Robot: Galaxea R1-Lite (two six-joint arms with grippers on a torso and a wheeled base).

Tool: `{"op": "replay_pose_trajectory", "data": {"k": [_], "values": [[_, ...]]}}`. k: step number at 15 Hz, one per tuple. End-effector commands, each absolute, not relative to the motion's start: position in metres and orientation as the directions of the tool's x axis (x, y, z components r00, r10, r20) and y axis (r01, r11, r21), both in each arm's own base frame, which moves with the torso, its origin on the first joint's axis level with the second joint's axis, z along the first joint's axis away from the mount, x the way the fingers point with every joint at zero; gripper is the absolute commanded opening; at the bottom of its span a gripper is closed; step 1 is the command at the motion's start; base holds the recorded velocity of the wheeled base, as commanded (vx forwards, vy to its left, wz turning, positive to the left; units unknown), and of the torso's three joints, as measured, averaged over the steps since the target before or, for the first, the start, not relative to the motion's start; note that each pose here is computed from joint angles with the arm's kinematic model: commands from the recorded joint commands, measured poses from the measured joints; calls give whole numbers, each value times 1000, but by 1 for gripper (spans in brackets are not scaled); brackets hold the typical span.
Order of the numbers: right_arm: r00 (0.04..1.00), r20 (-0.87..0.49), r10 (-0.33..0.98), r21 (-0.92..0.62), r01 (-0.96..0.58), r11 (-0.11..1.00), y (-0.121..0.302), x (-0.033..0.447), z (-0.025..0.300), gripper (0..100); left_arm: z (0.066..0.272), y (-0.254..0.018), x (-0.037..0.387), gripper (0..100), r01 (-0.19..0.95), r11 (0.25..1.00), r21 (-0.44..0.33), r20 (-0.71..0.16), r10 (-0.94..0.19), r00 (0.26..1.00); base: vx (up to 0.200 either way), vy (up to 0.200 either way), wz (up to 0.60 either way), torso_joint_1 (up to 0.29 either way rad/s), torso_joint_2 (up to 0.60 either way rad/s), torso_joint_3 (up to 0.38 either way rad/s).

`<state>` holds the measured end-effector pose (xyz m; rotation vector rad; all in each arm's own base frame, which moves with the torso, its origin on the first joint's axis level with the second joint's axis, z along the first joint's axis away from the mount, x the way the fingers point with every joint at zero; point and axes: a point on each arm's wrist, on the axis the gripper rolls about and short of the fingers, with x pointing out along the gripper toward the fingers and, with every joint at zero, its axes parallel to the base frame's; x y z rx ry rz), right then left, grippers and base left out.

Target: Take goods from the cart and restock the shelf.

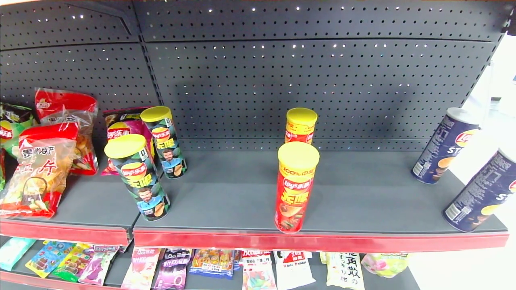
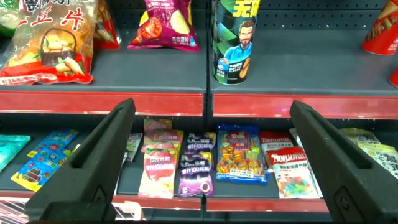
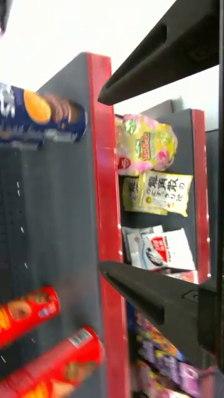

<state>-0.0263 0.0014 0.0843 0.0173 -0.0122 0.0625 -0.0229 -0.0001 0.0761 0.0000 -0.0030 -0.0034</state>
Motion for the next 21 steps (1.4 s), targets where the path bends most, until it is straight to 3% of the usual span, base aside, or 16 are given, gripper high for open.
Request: {"op": "replay_pose_trajectory", "data": {"k": [1,5,10,14,21], "values": [[991,24,132,-92,-129,987,3,-25,83,100,76,0,-23,100,3,1000,0,3,-3,1000,0,0,0,0,0,0],[997,49,-58,3,58,998,-1,-24,83,100,76,0,-23,100,3,1000,0,3,-3,1000,0,0,0,0,0,0],[999,40,17,-63,-14,998,0,-23,80,100,76,0,-23,100,3,1000,0,3,-3,1000,0,0,0,0,0,0],[999,2,-32,22,32,999,-1,-23,76,100,76,0,-23,100,5,1000,0,3,-5,1000,0,0,0,0,0,0],[1000,0,6,-9,-6,1000,0,-23,75,100,76,0,-23,100,3,1000,0,3,-3,1000,0,0,0,0,0,0]]}}
